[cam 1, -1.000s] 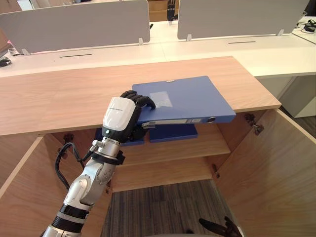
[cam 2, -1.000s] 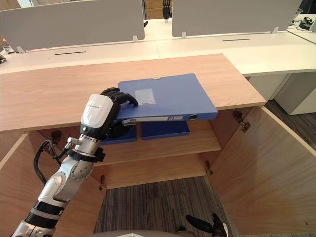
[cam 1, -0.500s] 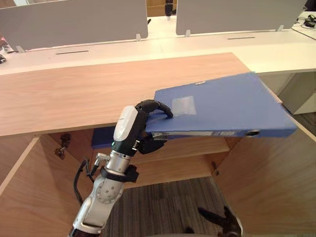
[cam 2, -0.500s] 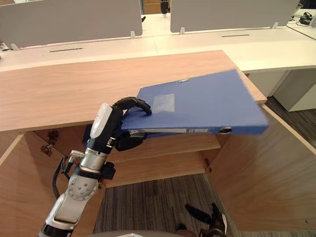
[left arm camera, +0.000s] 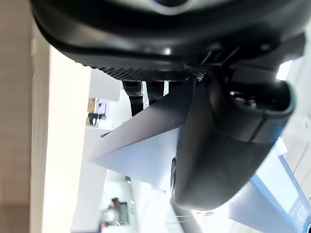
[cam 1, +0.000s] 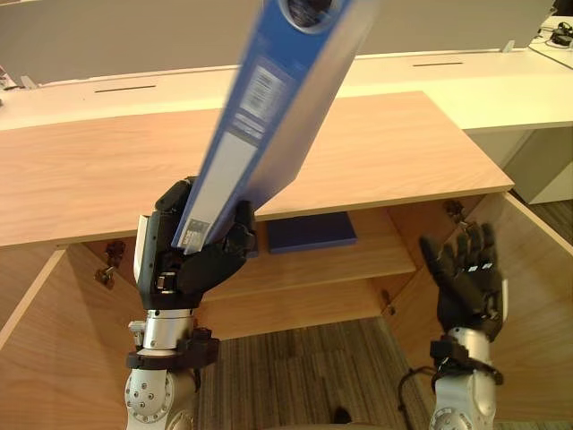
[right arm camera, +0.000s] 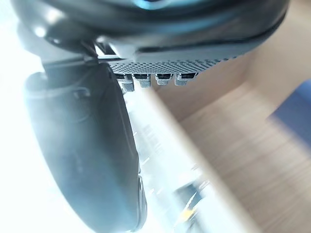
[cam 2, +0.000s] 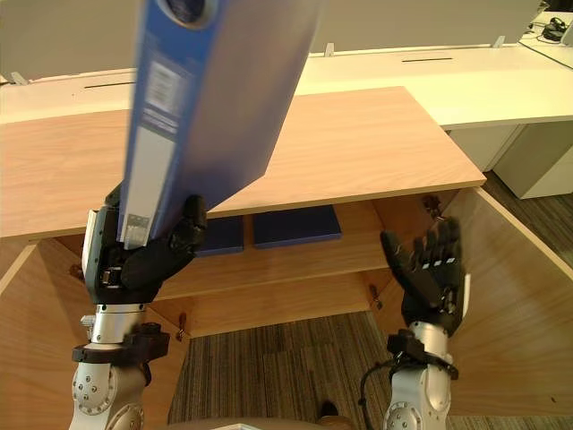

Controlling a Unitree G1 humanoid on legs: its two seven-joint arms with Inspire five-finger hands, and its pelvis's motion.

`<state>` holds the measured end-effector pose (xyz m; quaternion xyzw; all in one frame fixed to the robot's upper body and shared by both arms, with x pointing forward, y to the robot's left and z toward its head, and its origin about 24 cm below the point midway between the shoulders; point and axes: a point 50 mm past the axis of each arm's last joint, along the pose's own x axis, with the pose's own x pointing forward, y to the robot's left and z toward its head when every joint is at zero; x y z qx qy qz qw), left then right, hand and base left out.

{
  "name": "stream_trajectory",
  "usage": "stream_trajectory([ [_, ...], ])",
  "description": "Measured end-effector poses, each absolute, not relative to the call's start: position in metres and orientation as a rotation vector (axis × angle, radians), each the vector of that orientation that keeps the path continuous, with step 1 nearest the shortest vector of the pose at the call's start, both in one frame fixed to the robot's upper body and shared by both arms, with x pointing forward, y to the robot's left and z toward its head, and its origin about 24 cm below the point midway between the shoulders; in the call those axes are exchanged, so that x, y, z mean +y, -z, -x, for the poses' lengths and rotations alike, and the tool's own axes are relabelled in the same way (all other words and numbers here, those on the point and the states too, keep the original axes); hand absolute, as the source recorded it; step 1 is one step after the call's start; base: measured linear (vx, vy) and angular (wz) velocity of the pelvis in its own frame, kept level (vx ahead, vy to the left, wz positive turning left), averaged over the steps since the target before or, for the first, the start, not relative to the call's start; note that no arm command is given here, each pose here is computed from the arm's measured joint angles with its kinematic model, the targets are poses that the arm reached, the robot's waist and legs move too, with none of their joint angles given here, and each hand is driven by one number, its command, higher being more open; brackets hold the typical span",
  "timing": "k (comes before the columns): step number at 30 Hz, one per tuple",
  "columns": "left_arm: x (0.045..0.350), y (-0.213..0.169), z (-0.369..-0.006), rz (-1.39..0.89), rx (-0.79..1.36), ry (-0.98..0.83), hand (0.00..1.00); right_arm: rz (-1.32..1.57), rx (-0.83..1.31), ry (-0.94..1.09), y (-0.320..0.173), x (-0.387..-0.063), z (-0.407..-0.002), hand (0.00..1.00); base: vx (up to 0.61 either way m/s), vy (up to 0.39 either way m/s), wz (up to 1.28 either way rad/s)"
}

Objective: Walk over to the cabinet, pick up the folder, carry it to the office cabinet, place the folder inside the office cabinet, then close the office cabinet door

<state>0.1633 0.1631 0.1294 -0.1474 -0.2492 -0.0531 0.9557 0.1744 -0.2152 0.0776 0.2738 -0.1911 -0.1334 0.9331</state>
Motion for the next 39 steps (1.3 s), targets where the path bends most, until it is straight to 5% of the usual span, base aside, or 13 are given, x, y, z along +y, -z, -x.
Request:
stream_trajectory([
  [8,0.143,-0.121,-0.165,0.460,-0.424,0.343,0.00,-0.499,-0.542,-0.195,-0.130,-0.165,-0.216,1.00,-0.03,-0.035,-0.03],
  [17,0.141,-0.110,-0.171,0.547,-0.348,0.410,0.00,-0.433,-0.453,-0.302,-0.122,-0.149,-0.247,1.00,-0.04,-0.036,0.09],
  [18,0.140,-0.110,-0.171,0.564,-0.343,0.414,0.00,-0.431,-0.442,-0.304,-0.121,-0.149,-0.248,0.00,-0.05,-0.040,0.10],
  [30,0.149,-0.111,-0.175,0.689,-0.368,0.389,0.00,-0.449,-0.382,-0.376,-0.114,-0.152,-0.259,0.00,-0.04,-0.033,0.08],
  [31,0.149,-0.112,-0.175,0.690,-0.371,0.386,1.00,-0.450,-0.386,-0.377,-0.115,-0.152,-0.260,0.00,-0.04,-0.022,0.10],
  [39,0.165,-0.108,-0.176,0.563,-0.410,0.247,1.00,-0.441,-0.584,-0.311,-0.150,-0.151,-0.251,0.00,-0.04,-0.021,0.05],
])
